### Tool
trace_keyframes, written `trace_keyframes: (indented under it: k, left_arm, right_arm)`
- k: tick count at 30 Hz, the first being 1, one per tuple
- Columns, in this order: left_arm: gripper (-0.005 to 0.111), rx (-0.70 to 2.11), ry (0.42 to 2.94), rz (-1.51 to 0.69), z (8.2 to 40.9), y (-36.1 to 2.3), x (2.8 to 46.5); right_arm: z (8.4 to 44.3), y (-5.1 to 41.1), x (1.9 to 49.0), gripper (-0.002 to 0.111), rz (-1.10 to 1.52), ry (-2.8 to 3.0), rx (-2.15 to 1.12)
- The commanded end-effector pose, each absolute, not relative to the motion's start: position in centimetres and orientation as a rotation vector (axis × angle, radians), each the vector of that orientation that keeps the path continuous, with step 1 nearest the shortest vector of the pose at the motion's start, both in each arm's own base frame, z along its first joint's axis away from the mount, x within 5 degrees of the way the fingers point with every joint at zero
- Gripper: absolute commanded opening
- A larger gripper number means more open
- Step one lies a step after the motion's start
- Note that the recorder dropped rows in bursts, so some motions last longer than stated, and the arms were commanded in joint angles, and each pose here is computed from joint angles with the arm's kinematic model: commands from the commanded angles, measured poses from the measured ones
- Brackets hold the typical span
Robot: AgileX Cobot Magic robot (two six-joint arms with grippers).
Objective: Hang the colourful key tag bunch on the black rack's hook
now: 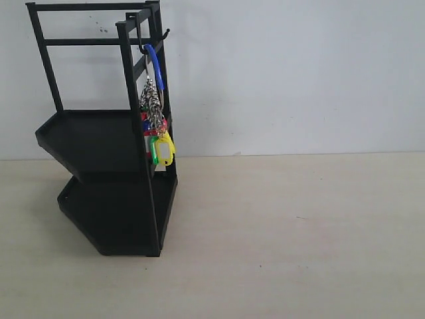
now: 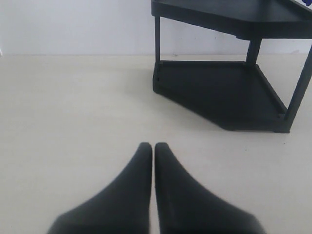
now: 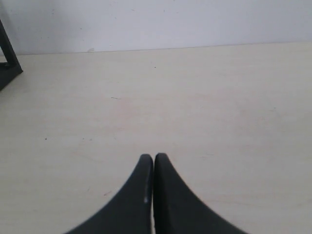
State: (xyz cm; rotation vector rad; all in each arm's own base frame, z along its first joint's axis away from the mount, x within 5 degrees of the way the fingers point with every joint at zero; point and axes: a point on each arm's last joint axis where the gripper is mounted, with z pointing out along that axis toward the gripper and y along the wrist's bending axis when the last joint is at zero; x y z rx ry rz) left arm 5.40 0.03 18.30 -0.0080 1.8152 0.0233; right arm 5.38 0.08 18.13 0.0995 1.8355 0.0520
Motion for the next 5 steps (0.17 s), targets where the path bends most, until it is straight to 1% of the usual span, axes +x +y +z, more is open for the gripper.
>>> trace_keyframes:
  k: [1,5]
  left_arm:
    - [0.004,-0.026,1.798,0.013,18.48,0.03,5.41]
    - [0.004,-0.026,1.798,0.013,18.48,0.03,5.41]
  right_arm:
    - [18.21,0.07,5.35,0.0,0.049,1.825,0.1]
    - [18.21,0.07,5.35,0.0,0.049,1.825,0.1]
